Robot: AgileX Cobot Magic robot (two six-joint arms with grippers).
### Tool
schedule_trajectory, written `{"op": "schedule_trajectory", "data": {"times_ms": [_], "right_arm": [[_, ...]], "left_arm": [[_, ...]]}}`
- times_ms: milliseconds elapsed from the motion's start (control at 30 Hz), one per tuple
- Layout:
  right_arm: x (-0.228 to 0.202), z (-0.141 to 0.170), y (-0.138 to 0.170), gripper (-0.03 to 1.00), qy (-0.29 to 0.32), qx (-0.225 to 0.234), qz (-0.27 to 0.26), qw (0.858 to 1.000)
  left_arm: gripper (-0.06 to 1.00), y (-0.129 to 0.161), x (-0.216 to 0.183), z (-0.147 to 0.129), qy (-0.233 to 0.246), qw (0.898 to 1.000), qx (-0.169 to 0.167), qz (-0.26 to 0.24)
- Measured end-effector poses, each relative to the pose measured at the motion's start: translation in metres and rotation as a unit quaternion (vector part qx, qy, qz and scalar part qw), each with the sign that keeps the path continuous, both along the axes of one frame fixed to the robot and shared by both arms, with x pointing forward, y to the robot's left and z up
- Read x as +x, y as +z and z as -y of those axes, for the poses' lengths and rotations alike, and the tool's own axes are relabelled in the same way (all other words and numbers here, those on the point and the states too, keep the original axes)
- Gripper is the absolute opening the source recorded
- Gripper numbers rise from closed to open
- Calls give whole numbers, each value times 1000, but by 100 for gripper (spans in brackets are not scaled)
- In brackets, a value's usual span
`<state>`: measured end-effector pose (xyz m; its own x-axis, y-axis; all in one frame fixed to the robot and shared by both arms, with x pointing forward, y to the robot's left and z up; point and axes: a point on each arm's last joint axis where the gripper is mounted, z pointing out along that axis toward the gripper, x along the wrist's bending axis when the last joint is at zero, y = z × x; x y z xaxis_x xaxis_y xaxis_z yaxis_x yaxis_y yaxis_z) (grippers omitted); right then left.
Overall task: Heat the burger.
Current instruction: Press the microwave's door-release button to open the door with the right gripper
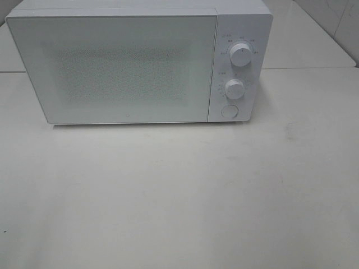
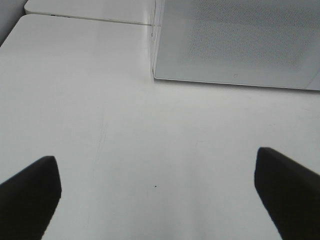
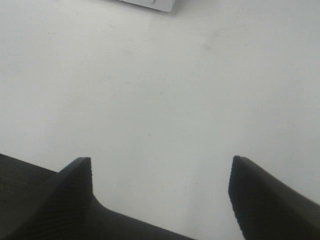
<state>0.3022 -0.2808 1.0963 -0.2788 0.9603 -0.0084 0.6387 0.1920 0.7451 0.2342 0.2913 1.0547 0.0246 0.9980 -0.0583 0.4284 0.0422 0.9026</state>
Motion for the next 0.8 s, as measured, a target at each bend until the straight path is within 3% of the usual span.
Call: {"op": "schedule_trajectory", "data": {"times_ms": [367,600,800], "right_arm": [[-29,13,-37,75,-4,-1,3,1000],[-43,22,-40,75,-65,20,61,996],[-57,26,-39,75,-80,36,108,990]], "left_arm": [[97,0,0,0,0,1000,0,0],[97,0,0,0,0,1000,0,0],[97,0,0,0,0,1000,0,0]]}}
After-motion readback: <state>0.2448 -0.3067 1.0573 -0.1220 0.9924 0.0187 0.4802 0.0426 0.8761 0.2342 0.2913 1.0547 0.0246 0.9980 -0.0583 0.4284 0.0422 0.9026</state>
